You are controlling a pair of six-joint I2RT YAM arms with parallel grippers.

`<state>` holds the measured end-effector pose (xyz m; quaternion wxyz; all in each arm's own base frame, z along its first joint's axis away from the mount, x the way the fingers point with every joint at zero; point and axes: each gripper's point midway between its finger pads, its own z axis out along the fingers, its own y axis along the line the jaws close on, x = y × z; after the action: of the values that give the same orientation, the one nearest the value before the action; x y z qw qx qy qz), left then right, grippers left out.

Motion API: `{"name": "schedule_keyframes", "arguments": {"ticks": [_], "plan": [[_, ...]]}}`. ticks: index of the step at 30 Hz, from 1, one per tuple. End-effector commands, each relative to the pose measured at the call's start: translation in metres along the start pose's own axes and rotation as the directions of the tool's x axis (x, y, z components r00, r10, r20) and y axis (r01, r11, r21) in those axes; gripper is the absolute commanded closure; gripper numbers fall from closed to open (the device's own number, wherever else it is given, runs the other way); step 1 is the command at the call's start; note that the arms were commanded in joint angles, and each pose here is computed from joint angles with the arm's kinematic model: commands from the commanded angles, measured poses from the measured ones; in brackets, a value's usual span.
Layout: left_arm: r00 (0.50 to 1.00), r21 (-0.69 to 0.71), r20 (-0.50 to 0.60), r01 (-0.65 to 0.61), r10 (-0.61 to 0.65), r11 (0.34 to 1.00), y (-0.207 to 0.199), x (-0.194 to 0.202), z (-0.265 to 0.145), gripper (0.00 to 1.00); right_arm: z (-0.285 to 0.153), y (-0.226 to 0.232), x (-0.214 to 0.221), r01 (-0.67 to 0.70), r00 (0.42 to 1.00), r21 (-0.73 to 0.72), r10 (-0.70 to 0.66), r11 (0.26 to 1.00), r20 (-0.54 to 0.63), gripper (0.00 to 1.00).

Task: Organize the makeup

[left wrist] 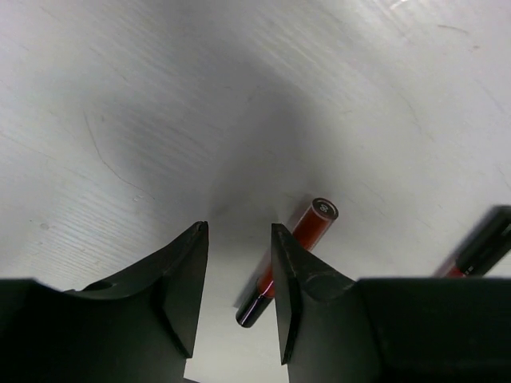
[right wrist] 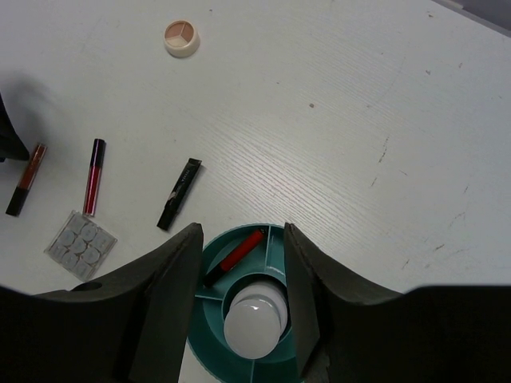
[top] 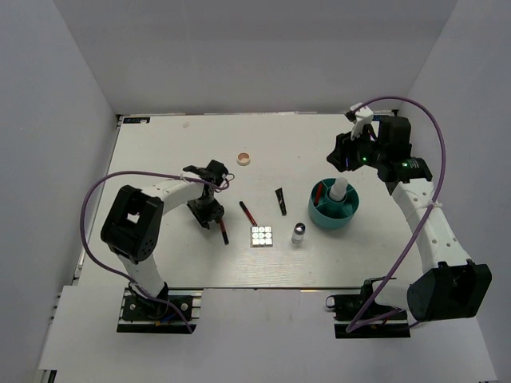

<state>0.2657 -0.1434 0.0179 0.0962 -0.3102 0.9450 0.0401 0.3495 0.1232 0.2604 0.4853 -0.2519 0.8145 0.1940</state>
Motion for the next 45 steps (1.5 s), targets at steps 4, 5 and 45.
{"name": "schedule_keyframes", "arguments": {"ticks": [4, 5, 45], "plan": [[0.998, 0.169, 0.066, -0.008, -0.003, 0.986, -0.023, -0.019, -0.04, 0.54, -0.005, -0.003, -0.007, 0.011, 0.999, 0.026, -0.012, 1.0, 0.041, 0.49], [0.997, 0.197, 0.078, -0.026, 0.011, 0.98, -0.025, -0.02, -0.044, 0.54, -0.005, -0.002, -0.007, 0.013, 0.999, 0.025, -0.014, 1.0, 0.04, 0.49], [0.926, 0.111, -0.056, -0.366, 0.373, 0.924, -0.023, 0.013, 0.008, 0.85, -0.001, -0.004, -0.009, 0.0, 0.999, 0.023, -0.001, 1.0, 0.041, 0.48]]}}
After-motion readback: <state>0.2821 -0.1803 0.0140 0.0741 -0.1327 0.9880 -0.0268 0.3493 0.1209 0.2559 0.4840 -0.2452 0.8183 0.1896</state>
